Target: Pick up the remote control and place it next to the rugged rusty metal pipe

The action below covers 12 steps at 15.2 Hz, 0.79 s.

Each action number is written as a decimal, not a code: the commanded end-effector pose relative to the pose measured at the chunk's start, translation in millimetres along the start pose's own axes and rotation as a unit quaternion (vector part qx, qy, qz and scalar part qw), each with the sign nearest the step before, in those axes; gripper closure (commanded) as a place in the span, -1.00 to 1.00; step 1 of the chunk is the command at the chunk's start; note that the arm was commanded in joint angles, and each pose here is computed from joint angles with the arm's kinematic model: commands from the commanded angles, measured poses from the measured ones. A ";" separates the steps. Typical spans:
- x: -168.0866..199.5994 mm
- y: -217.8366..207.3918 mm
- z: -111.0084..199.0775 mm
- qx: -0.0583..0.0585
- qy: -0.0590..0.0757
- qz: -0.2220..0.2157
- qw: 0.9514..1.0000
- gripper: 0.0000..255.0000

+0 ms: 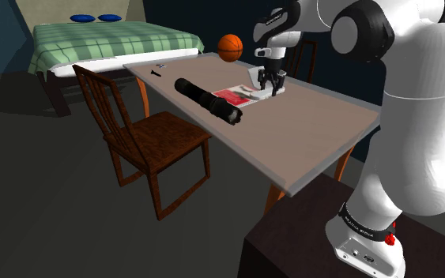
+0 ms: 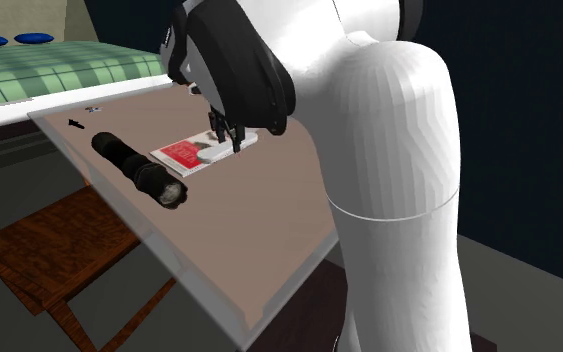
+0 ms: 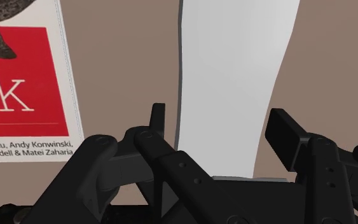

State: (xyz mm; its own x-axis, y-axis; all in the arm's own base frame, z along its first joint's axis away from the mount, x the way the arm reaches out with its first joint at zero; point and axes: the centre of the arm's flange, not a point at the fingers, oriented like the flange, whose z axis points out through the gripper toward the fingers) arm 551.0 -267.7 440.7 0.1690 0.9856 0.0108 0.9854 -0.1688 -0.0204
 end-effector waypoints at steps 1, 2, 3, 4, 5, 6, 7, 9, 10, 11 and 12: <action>-0.3 -0.1 10.1 0.000 0.000 0.000 1.000 1.00; -0.4 0.0 15.4 0.000 0.000 0.000 1.000 1.00; -0.4 0.1 20.7 0.000 0.000 0.000 1.000 1.00; -0.5 0.2 26.0 0.000 0.000 0.000 1.000 1.00; -0.6 0.3 31.3 0.000 0.000 0.000 1.000 1.00; -0.6 0.4 36.5 0.000 0.000 0.000 1.000 1.00; -0.7 0.5 41.8 0.000 0.000 0.000 1.000 1.00; -0.8 0.7 52.4 0.000 0.000 0.000 1.000 1.00; -0.8 0.8 57.6 0.000 0.000 0.000 1.000 1.00; -0.9 0.9 62.9 0.000 0.000 0.000 1.000 1.00; -1.0 1.0 68.2 0.000 0.000 0.000 1.000 1.00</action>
State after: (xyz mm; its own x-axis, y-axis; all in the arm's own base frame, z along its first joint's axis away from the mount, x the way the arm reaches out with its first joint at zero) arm 550.2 -268.6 378.0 0.1688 0.9856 0.0107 0.9855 -0.1686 -0.0204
